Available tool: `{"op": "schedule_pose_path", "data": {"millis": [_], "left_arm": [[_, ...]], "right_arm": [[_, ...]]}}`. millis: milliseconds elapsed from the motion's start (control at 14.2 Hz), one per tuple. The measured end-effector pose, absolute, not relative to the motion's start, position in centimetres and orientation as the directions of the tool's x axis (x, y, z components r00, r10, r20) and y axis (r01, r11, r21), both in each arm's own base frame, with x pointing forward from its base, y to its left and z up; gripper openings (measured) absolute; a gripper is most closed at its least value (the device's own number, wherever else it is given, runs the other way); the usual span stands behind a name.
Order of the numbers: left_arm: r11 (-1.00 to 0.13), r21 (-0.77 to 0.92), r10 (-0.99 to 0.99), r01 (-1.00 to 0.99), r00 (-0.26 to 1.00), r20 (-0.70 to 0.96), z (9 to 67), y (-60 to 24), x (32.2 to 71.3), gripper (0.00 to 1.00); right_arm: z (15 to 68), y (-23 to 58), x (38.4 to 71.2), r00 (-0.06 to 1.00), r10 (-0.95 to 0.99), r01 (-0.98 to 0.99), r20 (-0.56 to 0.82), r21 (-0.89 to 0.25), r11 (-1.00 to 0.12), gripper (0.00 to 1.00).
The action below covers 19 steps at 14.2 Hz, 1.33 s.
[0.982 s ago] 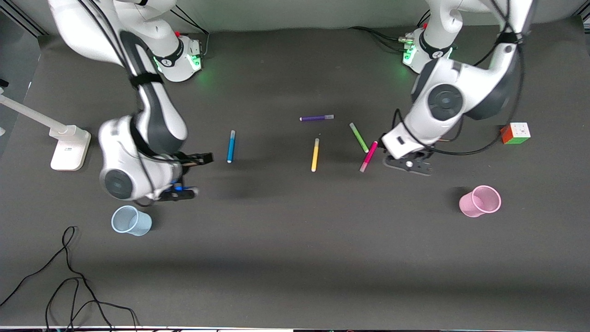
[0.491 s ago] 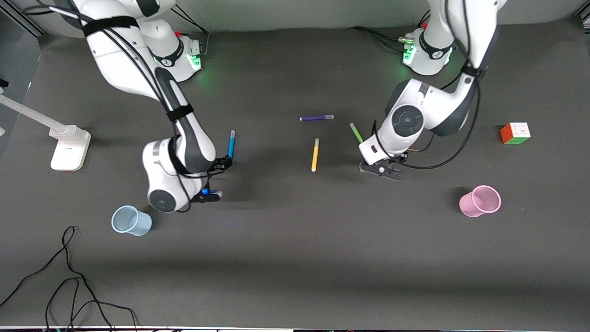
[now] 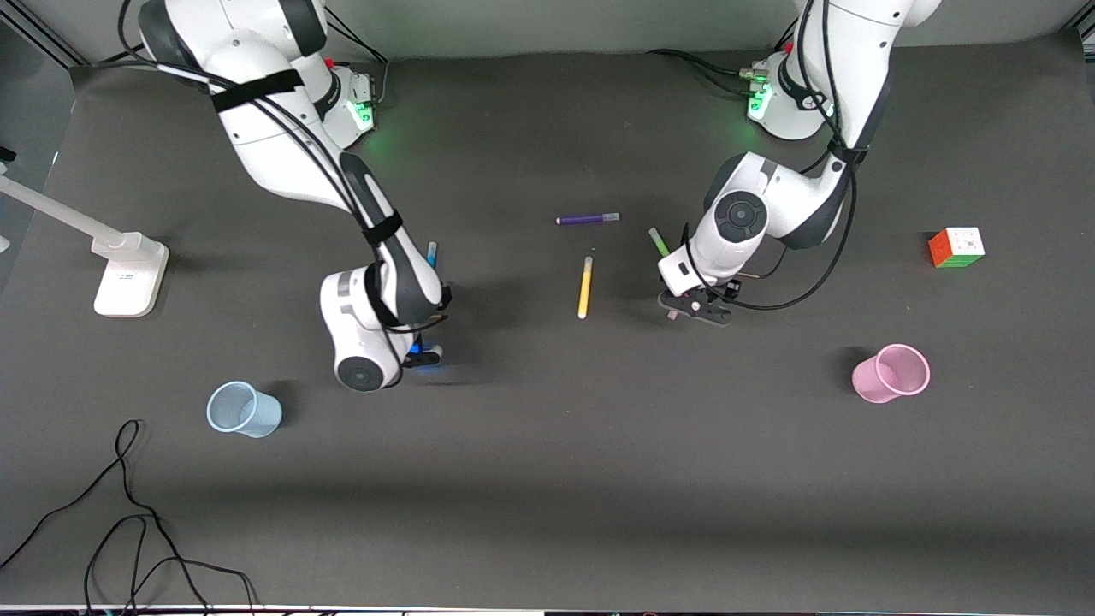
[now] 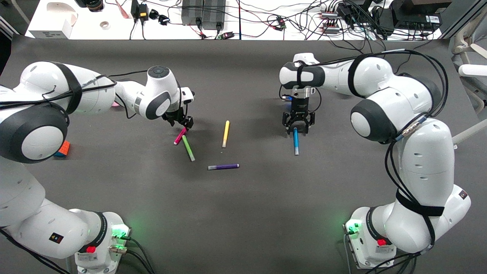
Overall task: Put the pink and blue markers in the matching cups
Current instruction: 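Grasp the blue marker with the right gripper while the left gripper grasps the pink marker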
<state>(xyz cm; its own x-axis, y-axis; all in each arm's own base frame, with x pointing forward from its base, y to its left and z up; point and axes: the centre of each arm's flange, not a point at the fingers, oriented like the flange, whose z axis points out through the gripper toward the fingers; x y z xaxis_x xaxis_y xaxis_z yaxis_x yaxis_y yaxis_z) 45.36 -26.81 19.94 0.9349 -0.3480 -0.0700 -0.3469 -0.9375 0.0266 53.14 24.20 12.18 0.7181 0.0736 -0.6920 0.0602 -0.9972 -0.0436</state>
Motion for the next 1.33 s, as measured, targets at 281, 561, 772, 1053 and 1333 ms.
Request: {"op": "schedule_pose_path", "data": {"millis": [281,561,772,1053,1333], "left_arm": [[-0.933,0.028,-0.359,-0.358,0.931,-0.062,19.7,-27.3,44.8,0.79],[-0.932,0.031,-0.363,-0.362,0.931,-0.042,18.9,-27.0,43.9,0.79],[-0.932,0.035,-0.362,-0.361,0.932,-0.022,17.7,-26.3,42.6,0.79],[-0.930,0.035,-0.366,-0.366,0.930,-0.021,17.4,-26.3,42.2,0.79],[-0.927,0.036,-0.374,-0.374,0.927,-0.013,17.3,-26.6,41.9,0.77]], "right_arm": [[12.4,24.3,53.5,0.722,0.074,0.063,-0.688,-0.042,-0.997,0.55],[12.9,24.3,53.9,0.727,0.073,0.056,-0.683,-0.047,-0.997,0.18],[12.8,24.3,53.9,0.728,0.073,0.055,-0.682,-0.047,-0.997,0.18],[13.0,24.0,54.2,0.733,0.065,0.047,-0.678,-0.045,-0.998,0.18],[16.3,22.9,57.3,0.788,-0.012,-0.025,-0.615,-0.013,-1.000,0.18]]}}
